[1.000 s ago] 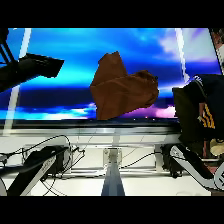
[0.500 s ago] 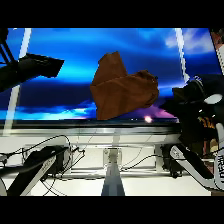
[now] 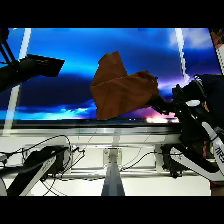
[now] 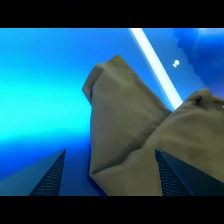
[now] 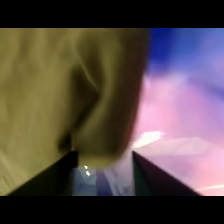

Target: Fold the clothes and pants, and hang the long-sleeved shirts on hangers.

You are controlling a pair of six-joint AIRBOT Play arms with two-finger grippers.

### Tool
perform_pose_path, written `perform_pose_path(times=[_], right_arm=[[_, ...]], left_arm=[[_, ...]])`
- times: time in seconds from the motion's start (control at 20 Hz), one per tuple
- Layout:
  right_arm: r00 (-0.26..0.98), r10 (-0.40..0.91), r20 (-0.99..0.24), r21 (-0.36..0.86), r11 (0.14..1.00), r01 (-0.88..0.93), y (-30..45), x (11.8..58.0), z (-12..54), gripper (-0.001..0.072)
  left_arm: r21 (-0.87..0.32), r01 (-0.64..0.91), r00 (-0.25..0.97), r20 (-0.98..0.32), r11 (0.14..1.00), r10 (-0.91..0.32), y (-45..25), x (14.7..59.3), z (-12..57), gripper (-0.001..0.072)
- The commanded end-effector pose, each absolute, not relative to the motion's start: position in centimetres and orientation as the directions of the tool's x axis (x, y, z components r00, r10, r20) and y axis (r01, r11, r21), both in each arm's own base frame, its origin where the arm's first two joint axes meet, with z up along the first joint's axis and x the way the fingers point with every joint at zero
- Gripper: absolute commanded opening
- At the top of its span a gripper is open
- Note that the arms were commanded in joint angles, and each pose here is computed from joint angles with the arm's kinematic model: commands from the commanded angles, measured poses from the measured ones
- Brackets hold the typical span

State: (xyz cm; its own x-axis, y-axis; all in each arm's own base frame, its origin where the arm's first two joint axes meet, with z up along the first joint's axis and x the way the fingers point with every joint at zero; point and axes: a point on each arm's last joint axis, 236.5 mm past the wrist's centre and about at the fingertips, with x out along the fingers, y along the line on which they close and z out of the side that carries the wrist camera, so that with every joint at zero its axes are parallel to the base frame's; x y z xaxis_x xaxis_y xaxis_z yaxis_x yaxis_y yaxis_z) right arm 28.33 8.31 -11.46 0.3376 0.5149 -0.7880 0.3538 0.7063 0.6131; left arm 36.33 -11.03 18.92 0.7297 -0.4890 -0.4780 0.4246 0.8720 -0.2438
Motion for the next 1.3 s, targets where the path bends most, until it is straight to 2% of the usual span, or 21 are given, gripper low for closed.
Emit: perform_pose_path(times=[0.0, 0.05, 0.1, 0.15, 0.2, 0.4, 0.5, 0.6, 0.7, 0.8, 0.95, 1.0, 1.05, 1.1, 1.15, 1.25], right_arm=[[0.365, 0.504, -0.783, 0.616, 0.710, 0.341, 9.4, 31.0, -11.6, 0.0308], [0.376, 0.505, -0.777, 0.621, 0.714, 0.323, 9.6, 31.8, -11.1, 0.0308], [0.388, 0.512, -0.766, 0.630, 0.719, 0.295, 9.8, 32.7, -10.1, 0.0240], [0.394, 0.526, -0.754, 0.640, 0.725, 0.256, 10.0, 33.5, -9.0, 0.0056], [0.397, 0.535, -0.746, 0.641, 0.739, 0.208, 10.2, 34.4, -7.6, 0.0015], [0.386, 0.533, -0.753, 0.571, 0.821, -0.020, 9.8, 36.6, -1.5, 0.0015], [0.392, 0.475, -0.788, 0.463, 0.876, -0.133, 8.4, 37.2, 1.9, 0.0015], [0.419, 0.369, -0.829, 0.298, 0.927, -0.228, 6.0, 37.2, 5.9, 0.0015], [0.487, 0.224, -0.844, 0.101, 0.959, -0.265, 2.7, 37.1, 10.5, 0.0015], [0.591, 0.114, -0.799, -0.048, 0.967, -0.251, 0.4, 37.1, 15.6, 0.0015], [0.697, 0.092, -0.711, -0.103, 0.967, -0.233, 0.2, 36.6, 20.5, 0.0015], [0.706, 0.090, -0.702, -0.109, 0.967, -0.231, 0.2, 36.3, 20.9, 0.0015], [0.703, 0.090, -0.705, -0.109, 0.966, -0.233, 0.2, 36.0, 21.0, 0.0015], [0.693, 0.092, -0.715, -0.105, 0.966, -0.237, 0.2, 35.8, 20.8, 0.0015], [0.683, 0.094, -0.724, -0.101, 0.966, -0.240, 0.3, 35.7, 20.5, 0.0015], [0.678, 0.095, -0.729, -0.098, 0.966, -0.241, 0.3, 35.7, 20.2, 0.0015]], left_arm=[[-0.253, 0.419, 0.719, -0.494, 0.872, -0.489, -11.0, 36.7, 18.1, 0.0631], [-0.260, 0.415, 0.714, -0.501, 0.872, -0.489, -11.0, 36.9, 17.8, 0.0632], [-0.289, 0.395, 0.709, -0.509, 0.872, -0.489, -11.0, 37.1, 17.3, 0.0631], [-0.330, 0.364, 0.704, -0.515, 0.871, -0.489, -11.0, 37.3, 17.0, 0.0632], [-0.362, 0.338, 0.701, -0.519, 0.869, -0.489, -11.0, 37.4, 16.8, 0.0631], [-0.378, 0.322, 0.698, -0.524, 0.868, -0.487, -10.9, 37.5, 16.5, 0.0631], [-0.377, 0.322, 0.700, -0.523, 0.868, -0.486, -10.9, 37.6, 16.5, 0.0631], [-0.378, 0.322, 0.699, -0.523, 0.868, -0.487, -10.9, 37.6, 16.5, 0.0631], [-0.377, 0.322, 0.699, -0.523, 0.868, -0.487, -10.9, 37.6, 16.5, 0.0631], [-0.377, 0.321, 0.699, -0.525, 0.869, -0.486, -10.9, 37.6, 16.4, 0.0631], [-0.387, 0.308, 0.680, -0.550, 0.869, -0.486, -10.9, 38.1, 15.1, 0.0624], [-0.397, 0.303, 0.664, -0.564, 0.866, -0.491, -11.0, 38.3, 14.3, 0.0533], [-0.413, 0.298, 0.639, -0.584, 0.861, -0.501, -11.4, 38.5, 13.2, 0.0387], [-0.425, 0.291, 0.614, -0.604, 0.857, -0.508, -11.8, 38.7, 12.0, 0.0323], [-0.444, 0.280, 0.582, -0.627, 0.851, -0.519, -12.4, 38.9, 10.5, 0.0327], [-0.477, 0.265, 0.500, -0.675, 0.838, -0.543, -14.3, 39.1, 7.1, 0.0394]])
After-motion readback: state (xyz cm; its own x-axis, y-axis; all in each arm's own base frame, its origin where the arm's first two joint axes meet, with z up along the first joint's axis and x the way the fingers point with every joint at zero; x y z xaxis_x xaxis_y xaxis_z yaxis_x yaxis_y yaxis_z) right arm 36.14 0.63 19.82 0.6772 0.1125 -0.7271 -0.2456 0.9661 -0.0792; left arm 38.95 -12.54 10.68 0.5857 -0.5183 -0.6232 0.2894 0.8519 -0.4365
